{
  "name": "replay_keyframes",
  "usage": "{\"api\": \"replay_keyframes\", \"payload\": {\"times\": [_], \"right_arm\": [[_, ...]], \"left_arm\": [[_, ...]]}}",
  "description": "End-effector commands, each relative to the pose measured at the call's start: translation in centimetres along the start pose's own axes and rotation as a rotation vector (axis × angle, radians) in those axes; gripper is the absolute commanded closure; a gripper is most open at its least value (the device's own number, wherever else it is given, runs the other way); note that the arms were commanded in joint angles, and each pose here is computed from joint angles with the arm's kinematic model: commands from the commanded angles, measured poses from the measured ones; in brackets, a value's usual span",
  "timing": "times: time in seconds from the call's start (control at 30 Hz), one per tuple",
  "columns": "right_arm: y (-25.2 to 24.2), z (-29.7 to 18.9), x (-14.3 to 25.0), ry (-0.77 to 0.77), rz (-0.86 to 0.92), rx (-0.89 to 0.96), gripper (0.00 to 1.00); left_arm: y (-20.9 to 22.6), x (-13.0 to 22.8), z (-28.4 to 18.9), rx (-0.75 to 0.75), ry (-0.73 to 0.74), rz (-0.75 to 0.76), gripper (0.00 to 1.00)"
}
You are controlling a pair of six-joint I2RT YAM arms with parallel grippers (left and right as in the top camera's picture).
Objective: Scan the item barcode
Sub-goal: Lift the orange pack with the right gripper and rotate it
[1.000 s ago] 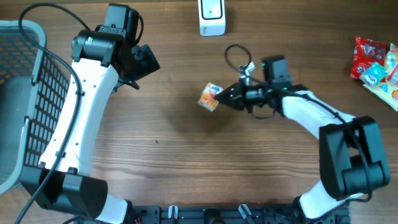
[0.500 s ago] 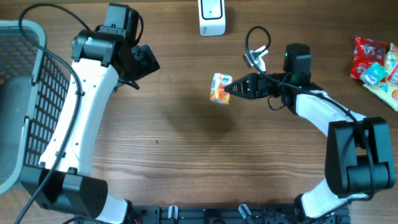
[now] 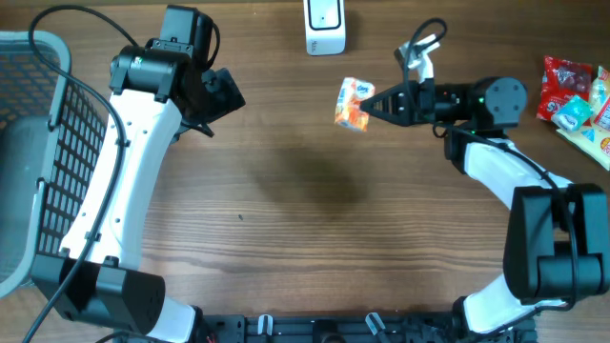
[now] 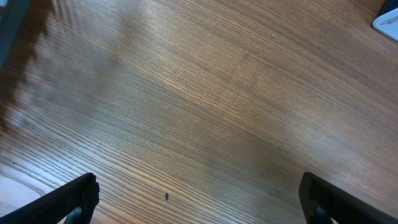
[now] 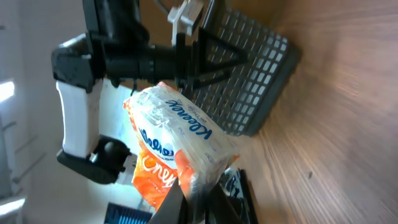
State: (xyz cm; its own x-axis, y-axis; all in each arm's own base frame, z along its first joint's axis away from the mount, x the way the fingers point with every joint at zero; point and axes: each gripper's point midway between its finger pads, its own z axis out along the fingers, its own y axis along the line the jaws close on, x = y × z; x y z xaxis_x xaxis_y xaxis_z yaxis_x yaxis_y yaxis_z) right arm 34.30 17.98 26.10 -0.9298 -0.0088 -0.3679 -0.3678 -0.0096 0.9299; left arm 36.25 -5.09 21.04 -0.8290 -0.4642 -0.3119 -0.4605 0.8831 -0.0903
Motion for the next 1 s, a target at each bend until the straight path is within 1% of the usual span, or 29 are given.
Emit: {"api": "replay_keyframes", "payload": {"times": [0.0, 0.03, 0.13, 0.27, 0.3, 0.37, 0.47, 0.57, 0.67, 0.83, 0.87, 0.93, 0.97], "right_arm": [[0.1, -2.0, -0.5, -0.023, -0.095, 0.025, 0.96], [0.0, -2.1, 0.0, 0.005, -0.137, 0.029, 0.96], [-0.1, -2.0, 0.1, 0.009, -0.186, 0.027, 0.96], [0.2, -0.1, 1.0, 0.061, -0.181, 0.001, 0.96], [0.3, 0.4, 1.2, 0.074, -0.15, -0.004, 0.96], [0.5, 0.4, 1.2, 0.074, -0.06, 0.001, 0.96], [1.6, 0.0, 0.8, 0.058, -0.112, 0.009, 0.96], [2.1, -0.2, 0.2, 0.049, -0.099, 0.013, 0.96], [2.3, -0.2, 0.4, 0.054, -0.182, 0.013, 0.96], [2.0, -0.2, 0.3, 0.054, -0.151, 0.012, 0.96], [2.0, -0.2, 0.3, 0.054, -0.136, 0.013, 0.96], [1.2, -0.2, 0.0, 0.05, 0.032, 0.011, 0.96], [0.8, -0.2, 0.0, 0.05, 0.085, 0.01, 0.96]], "left_arm": [[0.1, -0.3, 0.0, -0.007, -0.012, -0.016, 0.0], [0.1, -0.3, 0.0, -0.007, -0.012, -0.016, 0.0], [0.1, -0.3, 0.0, -0.007, -0.012, -0.016, 0.0], [-0.2, -0.8, 0.0, 0.005, -0.03, -0.019, 0.0], [-0.8, -1.5, -0.1, 0.029, -0.061, -0.025, 0.0], [-0.9, -1.7, -0.1, 0.034, -0.067, -0.026, 0.0], [-0.9, -1.7, -0.1, 0.034, -0.067, -0.025, 0.0], [-0.9, -1.7, -0.1, 0.033, -0.067, -0.026, 0.0], [-1.0, -1.7, -0.1, 0.037, -0.067, -0.026, 0.0], [-1.2, -1.9, -0.1, 0.047, -0.074, -0.027, 0.0], [-1.2, -1.9, -0.1, 0.047, -0.074, -0.027, 0.0], [-1.2, -1.9, -0.1, 0.048, -0.074, -0.027, 0.0], [-1.2, -1.9, -0.1, 0.048, -0.074, -0.027, 0.0]]}}
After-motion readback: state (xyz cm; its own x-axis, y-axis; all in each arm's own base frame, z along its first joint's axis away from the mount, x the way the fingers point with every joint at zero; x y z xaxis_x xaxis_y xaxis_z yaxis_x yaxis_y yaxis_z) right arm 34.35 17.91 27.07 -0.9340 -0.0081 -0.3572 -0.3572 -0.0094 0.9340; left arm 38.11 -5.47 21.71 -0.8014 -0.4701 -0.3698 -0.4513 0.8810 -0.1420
